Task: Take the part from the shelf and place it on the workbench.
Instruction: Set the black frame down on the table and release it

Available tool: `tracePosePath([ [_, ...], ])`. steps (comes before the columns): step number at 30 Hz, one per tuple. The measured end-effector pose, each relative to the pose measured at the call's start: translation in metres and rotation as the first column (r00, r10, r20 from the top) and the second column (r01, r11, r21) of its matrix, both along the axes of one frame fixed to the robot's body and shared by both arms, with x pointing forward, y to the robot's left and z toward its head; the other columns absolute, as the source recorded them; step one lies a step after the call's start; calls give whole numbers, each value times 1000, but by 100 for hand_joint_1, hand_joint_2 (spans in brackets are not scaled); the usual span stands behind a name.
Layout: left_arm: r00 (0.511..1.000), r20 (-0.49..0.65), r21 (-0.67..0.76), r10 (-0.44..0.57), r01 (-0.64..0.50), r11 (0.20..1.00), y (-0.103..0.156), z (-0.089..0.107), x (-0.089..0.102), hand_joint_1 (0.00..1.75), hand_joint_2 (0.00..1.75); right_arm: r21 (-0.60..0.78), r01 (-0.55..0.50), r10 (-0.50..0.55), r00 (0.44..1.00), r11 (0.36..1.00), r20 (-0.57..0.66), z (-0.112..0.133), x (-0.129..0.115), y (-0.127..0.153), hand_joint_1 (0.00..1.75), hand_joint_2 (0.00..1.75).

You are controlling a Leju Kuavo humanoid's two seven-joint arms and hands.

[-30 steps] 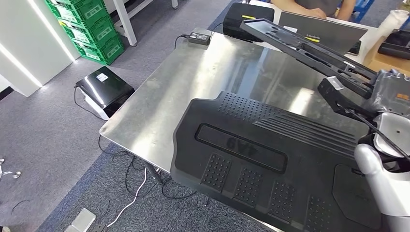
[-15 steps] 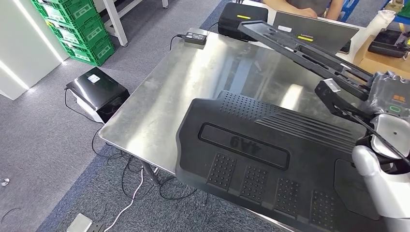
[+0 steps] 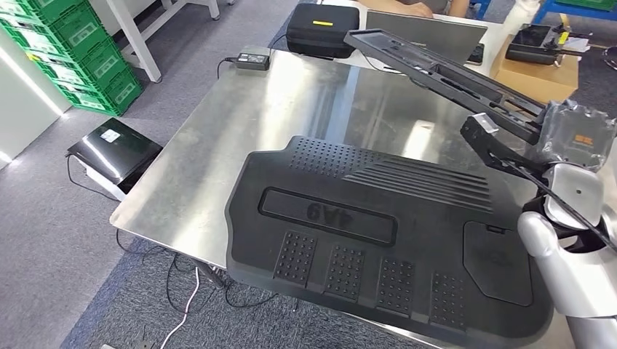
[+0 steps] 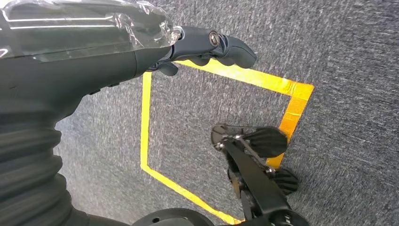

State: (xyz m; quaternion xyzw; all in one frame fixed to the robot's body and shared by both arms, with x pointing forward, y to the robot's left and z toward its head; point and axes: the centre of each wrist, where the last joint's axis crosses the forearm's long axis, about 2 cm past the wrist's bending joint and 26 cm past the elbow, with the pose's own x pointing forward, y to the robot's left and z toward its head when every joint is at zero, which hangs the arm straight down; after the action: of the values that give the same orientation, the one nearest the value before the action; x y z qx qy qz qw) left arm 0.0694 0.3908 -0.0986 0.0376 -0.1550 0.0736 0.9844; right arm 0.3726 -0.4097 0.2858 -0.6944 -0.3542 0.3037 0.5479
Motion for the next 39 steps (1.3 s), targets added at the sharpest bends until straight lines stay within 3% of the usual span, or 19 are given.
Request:
tracePosePath([
  [24, 1000, 6, 0, -6, 6, 1000, 0, 1, 4, 0, 175, 20, -39, 39, 999, 999, 9, 1, -7, 9, 175, 175],
  [39, 1000, 8, -12, -5, 5, 1000, 0, 1, 3, 0, 175, 131, -249, 251, 968, 960, -3, -11, -13, 67, 175, 175],
])
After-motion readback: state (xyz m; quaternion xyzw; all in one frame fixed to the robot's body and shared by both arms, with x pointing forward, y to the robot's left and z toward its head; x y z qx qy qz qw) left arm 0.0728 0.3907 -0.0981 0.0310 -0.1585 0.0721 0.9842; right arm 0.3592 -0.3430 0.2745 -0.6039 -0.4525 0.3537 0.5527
